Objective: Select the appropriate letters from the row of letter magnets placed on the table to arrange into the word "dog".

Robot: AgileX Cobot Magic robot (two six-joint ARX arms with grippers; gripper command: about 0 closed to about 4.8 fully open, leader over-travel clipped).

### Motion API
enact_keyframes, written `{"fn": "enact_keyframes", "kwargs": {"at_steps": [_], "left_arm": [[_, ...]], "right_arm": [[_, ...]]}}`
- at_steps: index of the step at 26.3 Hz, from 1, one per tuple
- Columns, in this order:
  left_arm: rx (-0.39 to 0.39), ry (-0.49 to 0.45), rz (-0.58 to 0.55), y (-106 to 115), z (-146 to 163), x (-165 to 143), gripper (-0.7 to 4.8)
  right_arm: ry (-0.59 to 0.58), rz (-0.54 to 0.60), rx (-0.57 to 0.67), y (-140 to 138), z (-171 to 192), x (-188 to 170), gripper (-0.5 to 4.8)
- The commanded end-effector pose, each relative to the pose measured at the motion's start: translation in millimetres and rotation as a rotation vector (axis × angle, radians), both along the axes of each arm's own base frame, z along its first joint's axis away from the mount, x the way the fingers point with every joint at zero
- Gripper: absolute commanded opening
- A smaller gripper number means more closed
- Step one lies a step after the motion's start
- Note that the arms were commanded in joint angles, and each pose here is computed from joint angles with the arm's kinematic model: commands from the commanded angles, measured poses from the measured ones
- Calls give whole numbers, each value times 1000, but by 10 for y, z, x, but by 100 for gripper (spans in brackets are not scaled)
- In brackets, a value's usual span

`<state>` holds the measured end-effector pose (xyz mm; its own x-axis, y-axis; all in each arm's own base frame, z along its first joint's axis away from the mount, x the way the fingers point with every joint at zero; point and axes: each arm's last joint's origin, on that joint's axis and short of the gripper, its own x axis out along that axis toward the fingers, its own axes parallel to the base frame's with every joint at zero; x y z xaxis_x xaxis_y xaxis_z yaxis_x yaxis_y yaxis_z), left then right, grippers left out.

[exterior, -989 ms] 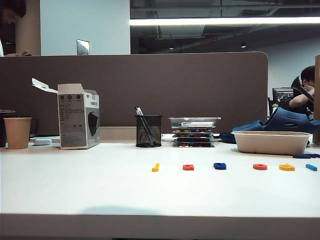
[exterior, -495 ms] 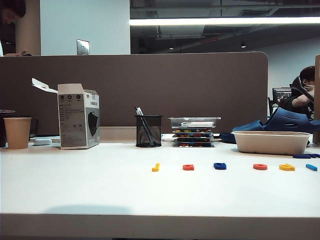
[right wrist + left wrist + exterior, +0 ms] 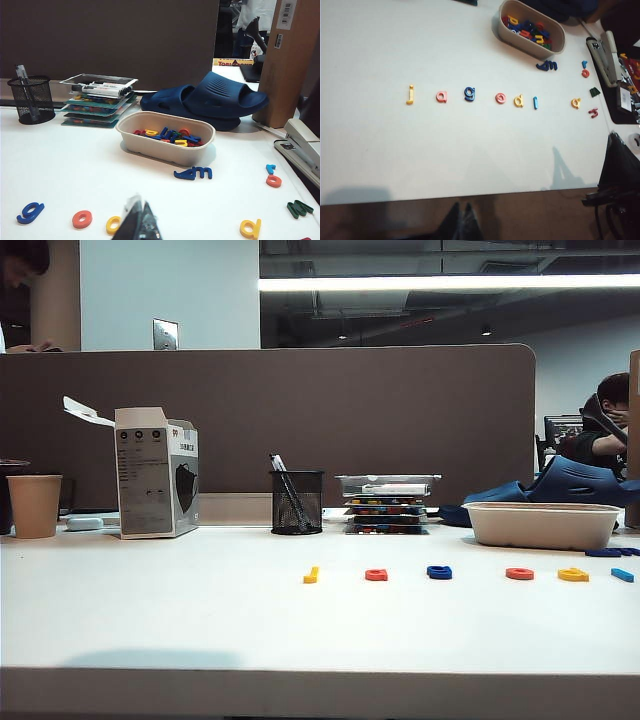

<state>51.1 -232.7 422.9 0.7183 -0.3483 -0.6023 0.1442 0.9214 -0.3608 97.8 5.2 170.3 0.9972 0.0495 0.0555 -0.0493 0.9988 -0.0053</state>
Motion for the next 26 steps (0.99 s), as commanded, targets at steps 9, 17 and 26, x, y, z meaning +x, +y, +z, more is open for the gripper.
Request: {"fn": "enact_keyframes", "kwargs": {"at_steps": [9, 17, 26], "left_arm": [[-4, -11, 5, 8, 13, -4, -5], [-4, -11, 5, 8, 13, -4, -5], [-4, -12, 5, 8, 12, -4, -5]], "right_arm": [[-41, -2, 1, -1, 44, -13, -8], [-83, -50, 8, -23, 497, -160, -8], [-106, -197, 25, -90, 1290, -612, -9]]}}
